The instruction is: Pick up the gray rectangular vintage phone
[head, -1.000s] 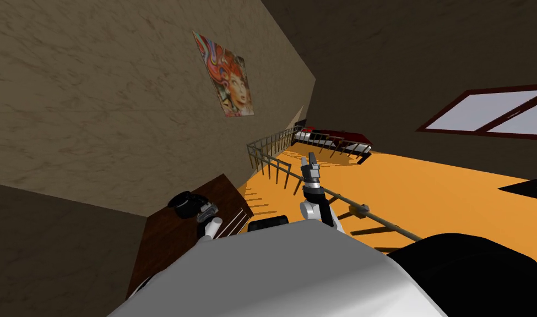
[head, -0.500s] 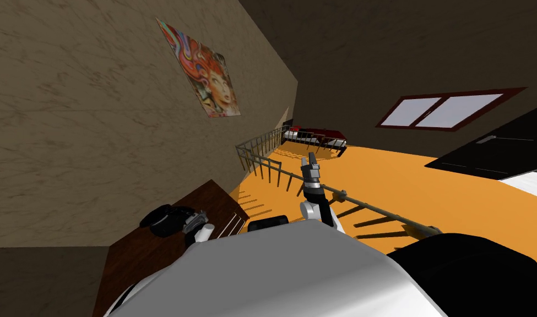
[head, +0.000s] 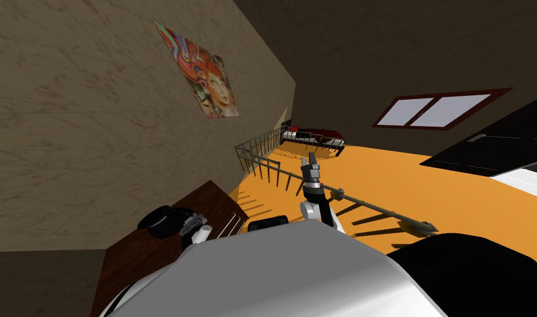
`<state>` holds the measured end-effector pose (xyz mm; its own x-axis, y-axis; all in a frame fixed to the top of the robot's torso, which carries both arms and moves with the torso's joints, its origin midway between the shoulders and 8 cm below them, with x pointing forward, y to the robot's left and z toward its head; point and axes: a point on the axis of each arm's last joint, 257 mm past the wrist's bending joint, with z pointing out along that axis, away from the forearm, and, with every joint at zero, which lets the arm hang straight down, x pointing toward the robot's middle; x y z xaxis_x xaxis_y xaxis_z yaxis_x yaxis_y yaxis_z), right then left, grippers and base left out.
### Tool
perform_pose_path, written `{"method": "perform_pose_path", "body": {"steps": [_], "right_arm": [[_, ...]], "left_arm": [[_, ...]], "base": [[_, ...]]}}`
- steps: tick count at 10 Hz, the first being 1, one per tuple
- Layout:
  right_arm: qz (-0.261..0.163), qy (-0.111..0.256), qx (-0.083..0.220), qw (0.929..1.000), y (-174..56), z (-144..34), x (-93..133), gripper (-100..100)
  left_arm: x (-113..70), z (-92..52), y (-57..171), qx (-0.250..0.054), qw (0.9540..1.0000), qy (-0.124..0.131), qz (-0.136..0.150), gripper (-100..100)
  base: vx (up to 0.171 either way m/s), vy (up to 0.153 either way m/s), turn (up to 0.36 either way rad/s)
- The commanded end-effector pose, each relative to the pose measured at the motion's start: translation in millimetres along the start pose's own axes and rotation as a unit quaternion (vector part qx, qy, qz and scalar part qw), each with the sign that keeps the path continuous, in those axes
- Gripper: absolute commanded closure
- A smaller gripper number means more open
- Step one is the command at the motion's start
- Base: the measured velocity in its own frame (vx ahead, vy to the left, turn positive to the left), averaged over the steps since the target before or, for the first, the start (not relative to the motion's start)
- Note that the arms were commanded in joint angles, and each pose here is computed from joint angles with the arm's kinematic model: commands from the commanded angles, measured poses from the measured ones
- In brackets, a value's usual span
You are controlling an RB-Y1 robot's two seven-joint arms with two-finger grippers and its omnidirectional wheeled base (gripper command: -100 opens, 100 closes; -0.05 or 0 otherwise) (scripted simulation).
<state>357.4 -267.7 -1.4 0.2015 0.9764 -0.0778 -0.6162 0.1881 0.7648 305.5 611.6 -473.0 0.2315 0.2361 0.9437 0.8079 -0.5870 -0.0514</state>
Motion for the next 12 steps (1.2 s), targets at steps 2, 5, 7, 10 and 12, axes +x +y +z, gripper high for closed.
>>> {"method": "perform_pose_path", "body": {"steps": [2, 5, 7, 10, 12], "right_arm": [[0.000, 0.000, 0.000, 1.0000, 0, 0.0, 0, 0], [0.000, 0.000, 0.000, 1.0000, 0, 0.0, 0, 0], [0.000, 0.000, 0.000, 1.0000, 0, -0.1, 0, 0], [0.000, 0.000, 0.000, 1.0000, 0, -0.1, 0, 0], [0.000, 0.000, 0.000, 1.0000, 0, 0.0, 0, 0]], "left_arm": [[-0.1, 0.0, 0, 0.000, 1.0000, 0.000, 0.000, 100], [-3.6, -4.9, 22, -0.018, 0.9998, -0.002, 0.007, 100], [-9.1, -16.7, 68, -0.056, 0.9982, -0.004, 0.022, 100], [-11.0, -23.7, 90, -0.075, 0.9968, -0.004, 0.029, 100], [-12.5, -31.3, 113, -0.094, 0.9950, -0.003, 0.035, 100]], "base": [[0.000, 0.000, 0.000], [0.006, 0.007, 0.096], [0.051, 0.032, 0.345], [0.027, 0.016, 0.233], [0.020, 0.014, 0.172]]}}
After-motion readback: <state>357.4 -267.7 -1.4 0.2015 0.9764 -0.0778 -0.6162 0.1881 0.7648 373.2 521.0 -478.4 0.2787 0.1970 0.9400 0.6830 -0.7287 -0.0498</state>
